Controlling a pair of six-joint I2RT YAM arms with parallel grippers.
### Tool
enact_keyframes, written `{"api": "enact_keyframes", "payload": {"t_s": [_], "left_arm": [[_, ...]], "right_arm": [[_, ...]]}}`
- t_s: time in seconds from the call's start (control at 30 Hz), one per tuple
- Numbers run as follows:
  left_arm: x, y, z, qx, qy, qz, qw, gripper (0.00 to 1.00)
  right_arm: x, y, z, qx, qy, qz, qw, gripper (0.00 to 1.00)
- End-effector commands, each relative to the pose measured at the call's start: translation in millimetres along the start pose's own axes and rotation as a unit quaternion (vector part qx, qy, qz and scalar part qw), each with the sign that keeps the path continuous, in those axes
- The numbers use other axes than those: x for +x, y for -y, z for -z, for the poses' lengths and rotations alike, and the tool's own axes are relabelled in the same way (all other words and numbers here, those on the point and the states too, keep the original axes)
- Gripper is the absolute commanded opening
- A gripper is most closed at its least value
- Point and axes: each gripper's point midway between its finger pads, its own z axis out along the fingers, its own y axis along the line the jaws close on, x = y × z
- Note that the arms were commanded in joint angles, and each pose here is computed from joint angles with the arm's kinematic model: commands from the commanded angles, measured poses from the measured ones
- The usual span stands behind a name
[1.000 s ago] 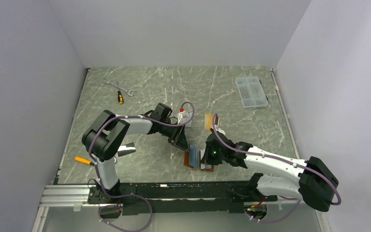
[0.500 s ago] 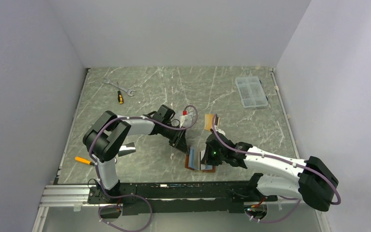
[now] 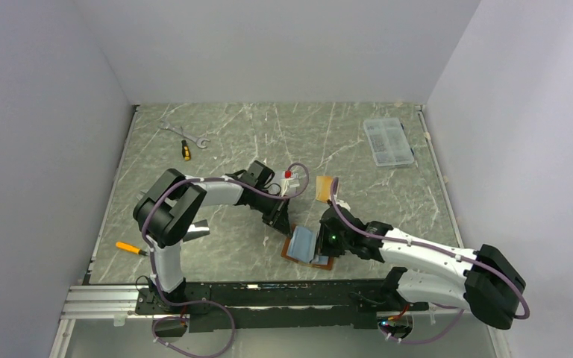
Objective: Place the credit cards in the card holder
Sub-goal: Turn over the card slot in the card holder.
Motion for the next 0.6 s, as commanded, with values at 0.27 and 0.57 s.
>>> {"api": "enact_keyframes", "payload": {"t_s": [0.27,0.57], "left_arm": [[-1,-7,-2,-0.033,-0.013,-0.026,0.999,0.0],[-8,7,2,-0.022,-0.005,-0.025,0.999,0.0]], "right_arm": [[-50,9,51,0.044,0.096,0.023,0.994,0.0],[-80,-47,54,-0.025,0.1,0.037,0.994,0.0]]}}
